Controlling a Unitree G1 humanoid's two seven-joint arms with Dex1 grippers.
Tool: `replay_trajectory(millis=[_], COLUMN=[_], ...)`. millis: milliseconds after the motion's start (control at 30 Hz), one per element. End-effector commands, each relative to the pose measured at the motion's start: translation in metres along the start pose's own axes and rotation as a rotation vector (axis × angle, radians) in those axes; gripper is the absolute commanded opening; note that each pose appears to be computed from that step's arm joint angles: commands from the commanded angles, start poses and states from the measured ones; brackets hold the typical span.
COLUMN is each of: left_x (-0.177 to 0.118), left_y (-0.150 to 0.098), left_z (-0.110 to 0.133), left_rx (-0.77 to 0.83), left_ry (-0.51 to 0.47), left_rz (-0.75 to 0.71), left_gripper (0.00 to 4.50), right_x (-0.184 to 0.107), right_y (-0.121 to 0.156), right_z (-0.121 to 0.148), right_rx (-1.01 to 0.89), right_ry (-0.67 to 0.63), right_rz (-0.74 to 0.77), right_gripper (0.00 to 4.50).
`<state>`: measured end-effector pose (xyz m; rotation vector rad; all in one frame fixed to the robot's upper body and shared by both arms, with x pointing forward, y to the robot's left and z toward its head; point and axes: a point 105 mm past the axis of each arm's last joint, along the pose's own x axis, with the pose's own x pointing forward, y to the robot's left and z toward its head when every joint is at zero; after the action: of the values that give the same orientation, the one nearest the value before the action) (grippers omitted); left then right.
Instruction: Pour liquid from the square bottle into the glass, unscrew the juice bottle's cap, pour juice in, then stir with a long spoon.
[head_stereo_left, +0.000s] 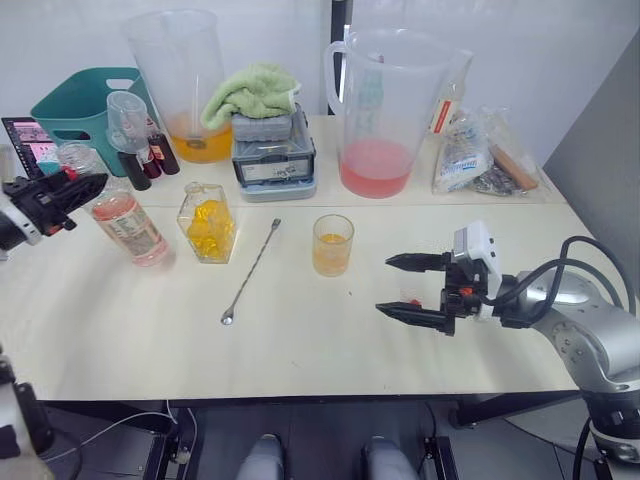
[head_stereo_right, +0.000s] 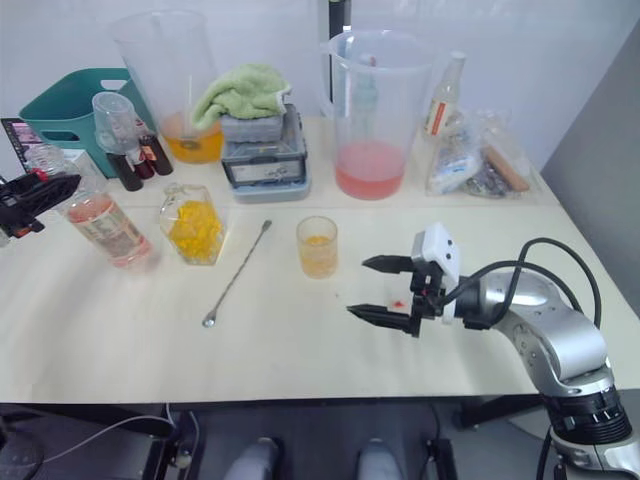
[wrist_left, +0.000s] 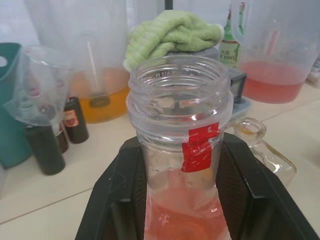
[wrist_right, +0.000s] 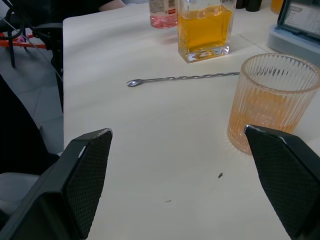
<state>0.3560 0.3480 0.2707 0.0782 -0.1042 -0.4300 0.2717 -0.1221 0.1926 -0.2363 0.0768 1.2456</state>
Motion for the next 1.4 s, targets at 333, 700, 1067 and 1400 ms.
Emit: replay_trajectory(millis=[333,700,1067,1400], left_x=[0.034,0.014,-0.055,-0.138], left_y=[0.000,0.010,0.008,-0.015], left_z=[-0.024,0.001,0.005,-0.084], left_rx=[0.063,-0.007,-0.078,-0.038], left_ry=[0.076,-0.037,-0.057,0.270], left_rz=[0.004,0.008,-0.058,0.022], left_gripper=[1.56,3.70,4.45,4.45], right_x=[-0.003,-0.013,-0.062,-0.139], right_y=[0.007,-0.002,-0.033,-0.038], right_z=[0.014,0.015,-0.003,-0.048], right_rx=[-0.016,-0.018,0.032,0.097], right_ry=[-0.045,-0.044,-0.018,0.064], right_rz=[-0.047,-0.122,-0.409,-0.751], right_gripper=[4.49,4.50,4.50,4.50])
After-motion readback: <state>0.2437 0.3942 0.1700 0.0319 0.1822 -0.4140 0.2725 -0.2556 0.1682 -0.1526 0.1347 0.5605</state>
